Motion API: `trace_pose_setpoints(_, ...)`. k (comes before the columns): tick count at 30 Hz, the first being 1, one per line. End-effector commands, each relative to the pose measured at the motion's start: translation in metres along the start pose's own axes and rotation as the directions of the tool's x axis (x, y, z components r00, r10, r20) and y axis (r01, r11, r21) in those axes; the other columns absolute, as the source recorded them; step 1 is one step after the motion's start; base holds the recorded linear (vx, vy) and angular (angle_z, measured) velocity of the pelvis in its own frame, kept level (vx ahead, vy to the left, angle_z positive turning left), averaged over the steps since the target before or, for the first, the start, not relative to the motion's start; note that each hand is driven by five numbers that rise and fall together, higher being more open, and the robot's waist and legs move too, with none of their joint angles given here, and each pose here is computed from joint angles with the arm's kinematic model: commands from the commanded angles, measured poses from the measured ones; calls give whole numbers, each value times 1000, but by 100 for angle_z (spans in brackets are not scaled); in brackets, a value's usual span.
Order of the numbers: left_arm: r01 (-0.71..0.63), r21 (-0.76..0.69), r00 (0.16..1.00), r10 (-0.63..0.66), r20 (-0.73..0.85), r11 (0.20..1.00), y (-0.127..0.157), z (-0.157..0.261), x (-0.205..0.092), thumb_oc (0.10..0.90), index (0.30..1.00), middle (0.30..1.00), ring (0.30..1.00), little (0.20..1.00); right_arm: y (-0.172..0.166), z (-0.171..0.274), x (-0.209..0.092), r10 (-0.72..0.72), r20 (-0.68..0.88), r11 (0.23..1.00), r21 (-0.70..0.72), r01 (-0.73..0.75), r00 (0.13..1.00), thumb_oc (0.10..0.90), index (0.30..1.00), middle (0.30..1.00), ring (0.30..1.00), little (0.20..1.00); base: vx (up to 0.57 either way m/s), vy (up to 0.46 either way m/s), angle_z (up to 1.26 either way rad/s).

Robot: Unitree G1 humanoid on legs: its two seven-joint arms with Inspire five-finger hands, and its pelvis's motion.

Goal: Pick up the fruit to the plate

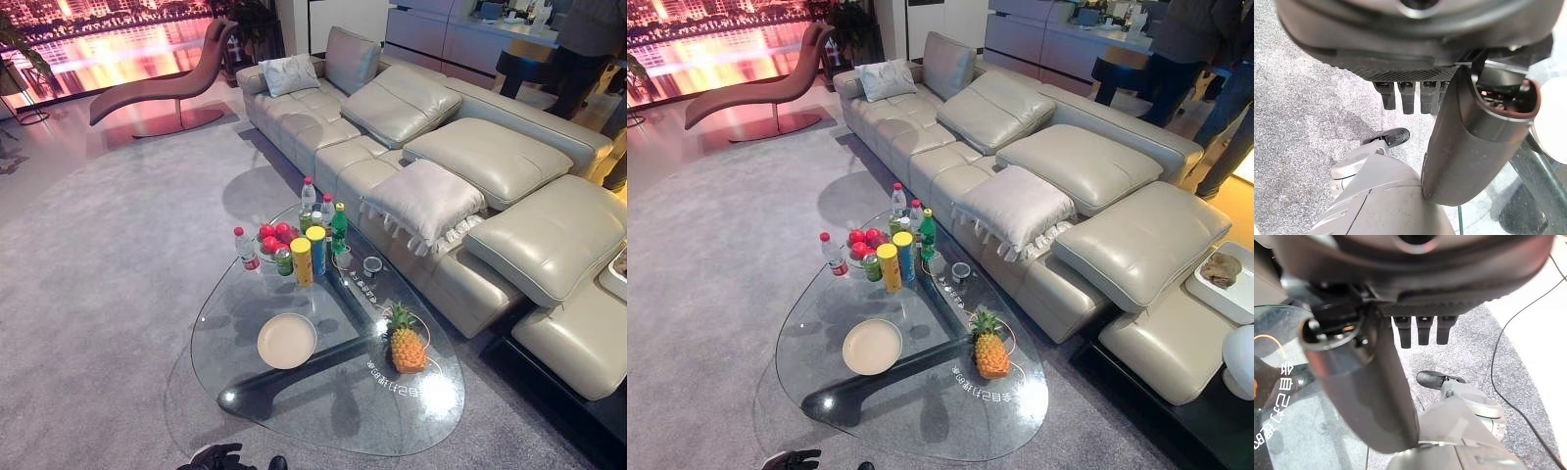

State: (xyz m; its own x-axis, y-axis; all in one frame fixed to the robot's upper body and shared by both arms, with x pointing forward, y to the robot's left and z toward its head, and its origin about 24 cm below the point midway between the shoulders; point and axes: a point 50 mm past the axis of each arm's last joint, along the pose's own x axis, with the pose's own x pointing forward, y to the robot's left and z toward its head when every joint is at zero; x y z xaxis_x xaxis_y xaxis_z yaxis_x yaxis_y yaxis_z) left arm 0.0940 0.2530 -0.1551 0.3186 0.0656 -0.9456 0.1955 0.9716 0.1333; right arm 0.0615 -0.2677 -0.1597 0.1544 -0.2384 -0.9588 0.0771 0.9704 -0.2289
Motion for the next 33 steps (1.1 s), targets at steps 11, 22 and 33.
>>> trace_pose_setpoints(11, -6, -9, 999, 6, 41, 1000, 2, 21, 3, 800, 900, 900, 900, 900, -3, 22, 0, -10, 27, 999, 38, 9, 1000, 800, 900, 900, 900, 900, 0, 0, 0)
trace_pose_setpoints(22, -5, -5, 999, 5, 43, 1000, 2, 22, 3, 800, 900, 900, 900, 900, -4, 23, 0, -11, 31, 999, 40, 9, 999, 800, 900, 900, 900, 900, 0, 0, 0)
trace_pose_setpoints(33, -5, -11, 999, 6, 41, 1000, 2, 22, 3, 800, 900, 900, 900, 900, -4, 23, 0, -15, 30, 999, 47, 14, 999, 800, 900, 900, 900, 900, 0, 0, 0)
